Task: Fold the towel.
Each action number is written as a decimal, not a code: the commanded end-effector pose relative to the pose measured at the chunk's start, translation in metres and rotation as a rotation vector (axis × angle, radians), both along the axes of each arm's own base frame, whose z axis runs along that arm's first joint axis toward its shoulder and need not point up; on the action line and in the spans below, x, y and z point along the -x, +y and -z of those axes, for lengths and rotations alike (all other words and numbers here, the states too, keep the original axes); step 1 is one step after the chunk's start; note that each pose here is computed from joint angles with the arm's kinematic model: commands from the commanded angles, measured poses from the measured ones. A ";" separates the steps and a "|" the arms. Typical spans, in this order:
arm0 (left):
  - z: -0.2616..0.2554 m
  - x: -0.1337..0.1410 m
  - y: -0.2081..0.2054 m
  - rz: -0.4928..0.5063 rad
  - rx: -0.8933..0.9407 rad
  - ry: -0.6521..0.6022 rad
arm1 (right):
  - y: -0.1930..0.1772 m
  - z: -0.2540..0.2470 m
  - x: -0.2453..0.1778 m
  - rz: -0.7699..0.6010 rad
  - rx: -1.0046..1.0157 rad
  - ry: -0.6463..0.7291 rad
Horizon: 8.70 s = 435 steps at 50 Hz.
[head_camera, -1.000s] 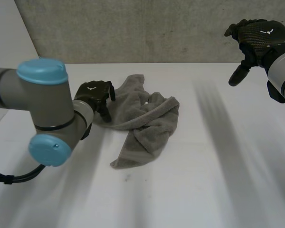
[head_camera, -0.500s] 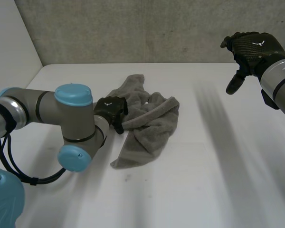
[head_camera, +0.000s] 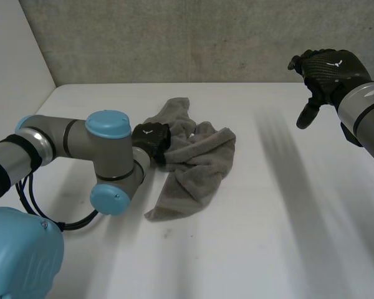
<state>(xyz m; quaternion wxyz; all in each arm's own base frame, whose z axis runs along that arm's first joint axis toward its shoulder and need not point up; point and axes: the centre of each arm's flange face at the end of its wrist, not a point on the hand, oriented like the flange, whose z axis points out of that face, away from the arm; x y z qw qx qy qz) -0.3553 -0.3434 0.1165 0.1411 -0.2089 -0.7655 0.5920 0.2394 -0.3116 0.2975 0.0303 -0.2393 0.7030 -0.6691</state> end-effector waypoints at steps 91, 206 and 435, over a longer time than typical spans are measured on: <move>-0.122 -0.093 0.057 -0.045 0.378 -0.054 | 0.129 0.098 -0.045 -0.463 -0.410 0.577; -0.151 -0.077 0.003 -0.130 0.684 0.009 | 0.009 0.067 -0.103 -0.315 0.033 0.421; 0.009 -0.157 0.026 -0.024 0.030 -0.289 | -0.019 0.139 0.059 0.055 -0.190 0.010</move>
